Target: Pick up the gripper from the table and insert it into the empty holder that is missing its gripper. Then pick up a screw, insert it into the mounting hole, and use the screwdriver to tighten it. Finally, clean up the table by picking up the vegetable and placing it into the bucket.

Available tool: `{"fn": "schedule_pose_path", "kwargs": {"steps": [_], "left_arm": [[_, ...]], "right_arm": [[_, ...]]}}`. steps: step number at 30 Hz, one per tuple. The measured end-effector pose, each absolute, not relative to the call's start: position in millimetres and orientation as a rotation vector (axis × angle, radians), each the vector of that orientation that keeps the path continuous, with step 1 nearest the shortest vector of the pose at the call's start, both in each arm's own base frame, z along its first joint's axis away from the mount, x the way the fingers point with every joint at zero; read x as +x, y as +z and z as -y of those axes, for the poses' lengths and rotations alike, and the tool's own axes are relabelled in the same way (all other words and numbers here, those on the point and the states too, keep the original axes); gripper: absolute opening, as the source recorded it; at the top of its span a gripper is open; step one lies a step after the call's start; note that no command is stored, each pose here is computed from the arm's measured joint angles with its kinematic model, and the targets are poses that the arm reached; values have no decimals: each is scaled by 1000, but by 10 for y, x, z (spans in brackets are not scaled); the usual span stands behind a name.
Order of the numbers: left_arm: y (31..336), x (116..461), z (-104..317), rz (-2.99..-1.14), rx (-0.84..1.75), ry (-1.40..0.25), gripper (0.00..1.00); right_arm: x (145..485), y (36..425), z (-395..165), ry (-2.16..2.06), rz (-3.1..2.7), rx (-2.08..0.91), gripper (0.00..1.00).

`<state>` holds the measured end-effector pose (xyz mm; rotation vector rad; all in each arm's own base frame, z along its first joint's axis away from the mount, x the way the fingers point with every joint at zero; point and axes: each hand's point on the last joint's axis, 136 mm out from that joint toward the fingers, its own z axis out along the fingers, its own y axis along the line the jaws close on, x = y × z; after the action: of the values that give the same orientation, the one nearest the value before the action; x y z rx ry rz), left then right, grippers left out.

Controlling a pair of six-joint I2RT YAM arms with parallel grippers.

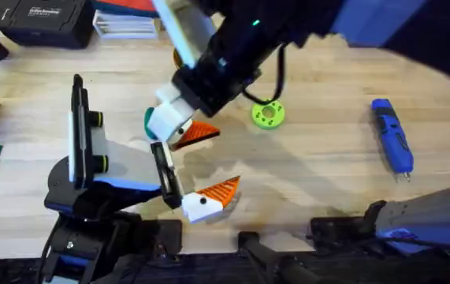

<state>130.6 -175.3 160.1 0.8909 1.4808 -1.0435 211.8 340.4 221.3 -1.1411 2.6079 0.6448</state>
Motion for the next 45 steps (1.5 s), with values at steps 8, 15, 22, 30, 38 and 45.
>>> {"fn": "schedule_pose_path", "kwargs": {"steps": [8,15,22,30,38,45], "left_arm": [[1600,1306,1753,-1481,891,-1043,986],[1600,1306,1753,-1481,891,-1044,986],[1600,1305,1753,-1481,891,-1044,986],[1600,1306,1753,-1481,891,-1043,985],[1600,1301,1755,-1479,894,-1045,656],[1600,1301,1755,-1476,898,-1041,6]], "right_arm": [[2341,2412,-2972,623,-2635,-977,994],[2306,2274,-2476,615,-2632,-804,994],[1913,2340,-1922,703,-2523,-629,993],[1245,2490,-1707,806,-2344,-868,993],[1018,2408,-1638,792,-2308,-1049,994],[1020,2406,-1635,782,-2294,-1071,994]]}}
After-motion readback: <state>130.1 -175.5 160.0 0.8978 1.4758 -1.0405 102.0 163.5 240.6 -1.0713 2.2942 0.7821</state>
